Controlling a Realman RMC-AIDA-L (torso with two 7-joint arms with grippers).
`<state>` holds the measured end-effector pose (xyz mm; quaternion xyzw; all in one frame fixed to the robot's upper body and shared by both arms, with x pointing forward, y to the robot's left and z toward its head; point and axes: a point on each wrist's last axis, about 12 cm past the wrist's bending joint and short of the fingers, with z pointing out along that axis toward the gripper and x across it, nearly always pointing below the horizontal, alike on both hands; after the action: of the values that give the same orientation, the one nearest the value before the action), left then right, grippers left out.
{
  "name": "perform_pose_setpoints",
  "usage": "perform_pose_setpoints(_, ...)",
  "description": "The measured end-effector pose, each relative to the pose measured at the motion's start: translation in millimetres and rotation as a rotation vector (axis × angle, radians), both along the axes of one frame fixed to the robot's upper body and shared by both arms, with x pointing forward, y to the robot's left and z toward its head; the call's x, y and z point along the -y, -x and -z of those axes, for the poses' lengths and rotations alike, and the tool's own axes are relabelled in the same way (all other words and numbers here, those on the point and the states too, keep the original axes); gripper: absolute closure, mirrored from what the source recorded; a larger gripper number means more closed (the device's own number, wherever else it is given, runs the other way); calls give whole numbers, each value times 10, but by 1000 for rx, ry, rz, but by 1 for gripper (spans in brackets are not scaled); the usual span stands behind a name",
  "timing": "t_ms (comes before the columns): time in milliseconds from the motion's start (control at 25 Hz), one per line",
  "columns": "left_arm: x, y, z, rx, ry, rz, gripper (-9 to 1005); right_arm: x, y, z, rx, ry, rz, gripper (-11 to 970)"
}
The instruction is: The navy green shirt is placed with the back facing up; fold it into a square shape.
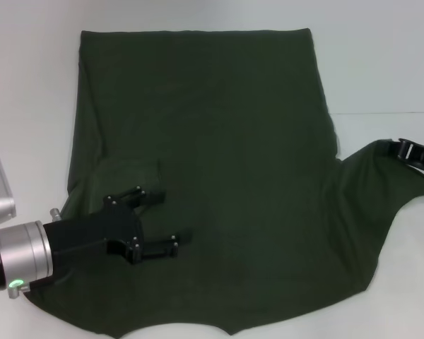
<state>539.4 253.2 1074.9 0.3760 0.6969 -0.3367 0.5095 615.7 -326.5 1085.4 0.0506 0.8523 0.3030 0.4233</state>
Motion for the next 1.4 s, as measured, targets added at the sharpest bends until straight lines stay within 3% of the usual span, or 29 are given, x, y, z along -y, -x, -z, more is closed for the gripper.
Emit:
perform_pose_setpoints(240,-5,-4,-5,-1,-1,-1,74,21,27,-33,-9,-28,-20,902)
perform_pose_setpoints(440,9,-19,-19,-5,4,0,75,-96,-51,-132,11,-34,-75,896)
perform_pose_setpoints(640,8,-26,-26,-9,7,-1,75,-449,-163,-231,14,-38,-198,891)
perform_pose_setpoints(840,1,-28,-29,-16,11,-6,75,-904,-157,-249,-19,-6,-388,885)
perform_pose_setpoints(960,-15,-29,-31,-16,13,-13,75,-1001,-149,-303,-32,-18,-441,820)
perform_pose_setpoints(1280,-29,-29,-27,-17,13,-20,75,-855,-192,-350,-58,-20,-390,648)
perform_pose_setpoints(1400,-34,-28,-19,-18,11,-27,75,-776,-192,-315,-79,2,-360,500)
